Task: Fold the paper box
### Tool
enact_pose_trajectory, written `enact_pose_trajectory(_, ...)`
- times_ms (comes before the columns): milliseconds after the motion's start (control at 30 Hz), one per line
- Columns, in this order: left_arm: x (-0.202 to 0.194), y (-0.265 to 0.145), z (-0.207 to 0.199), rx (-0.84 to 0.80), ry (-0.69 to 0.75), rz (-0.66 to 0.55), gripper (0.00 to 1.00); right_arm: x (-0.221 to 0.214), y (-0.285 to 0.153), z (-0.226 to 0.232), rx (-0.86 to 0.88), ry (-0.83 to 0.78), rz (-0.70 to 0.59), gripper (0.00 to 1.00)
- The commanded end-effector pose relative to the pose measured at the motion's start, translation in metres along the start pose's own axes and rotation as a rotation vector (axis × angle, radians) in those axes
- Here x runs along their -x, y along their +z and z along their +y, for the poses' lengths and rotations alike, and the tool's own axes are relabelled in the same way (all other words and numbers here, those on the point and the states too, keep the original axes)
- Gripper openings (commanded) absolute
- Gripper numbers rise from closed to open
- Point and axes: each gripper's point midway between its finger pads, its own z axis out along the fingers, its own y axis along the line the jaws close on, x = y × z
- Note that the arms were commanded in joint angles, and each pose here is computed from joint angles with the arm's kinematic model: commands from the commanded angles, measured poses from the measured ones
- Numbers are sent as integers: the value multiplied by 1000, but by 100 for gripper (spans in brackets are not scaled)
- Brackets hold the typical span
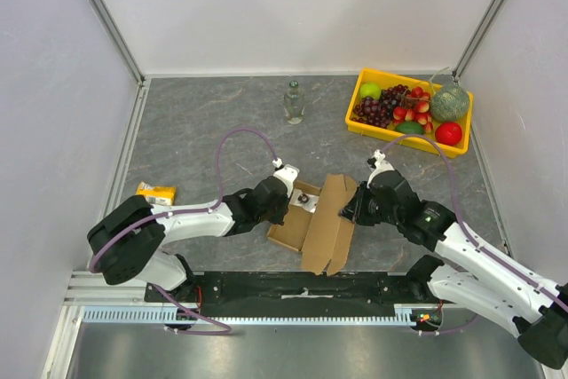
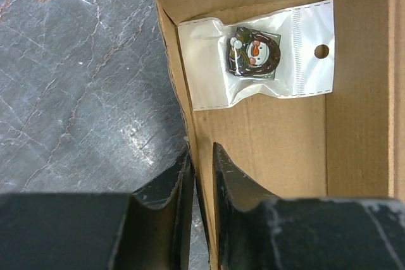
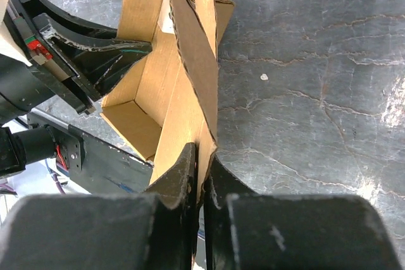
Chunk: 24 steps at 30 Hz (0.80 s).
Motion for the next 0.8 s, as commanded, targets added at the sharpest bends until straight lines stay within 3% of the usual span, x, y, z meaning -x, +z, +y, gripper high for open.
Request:
enact_pose_trajectory(0, 22, -1, -21, -73, -52, -45, 24, 14, -6, 24, 72, -91, -22, 8)
enact_pose_trajectory(167, 23, 1, -28, -95, -61, -40, 24, 14, -3, 26, 77, -77, -18, 0)
enact_pose_trajectory(500, 22, 1, -36, -121, -87, -34, 26, 17, 0, 34, 109, -62, -26, 0)
enact_pose_trajectory(667, 24, -4, -34, -108, -96, -38, 35, 18, 4, 34, 100, -103, -17, 0)
enact_pose_trajectory(767, 29, -11, -25, -69, -99, -55, 45, 19, 3, 34, 91, -140, -7, 0)
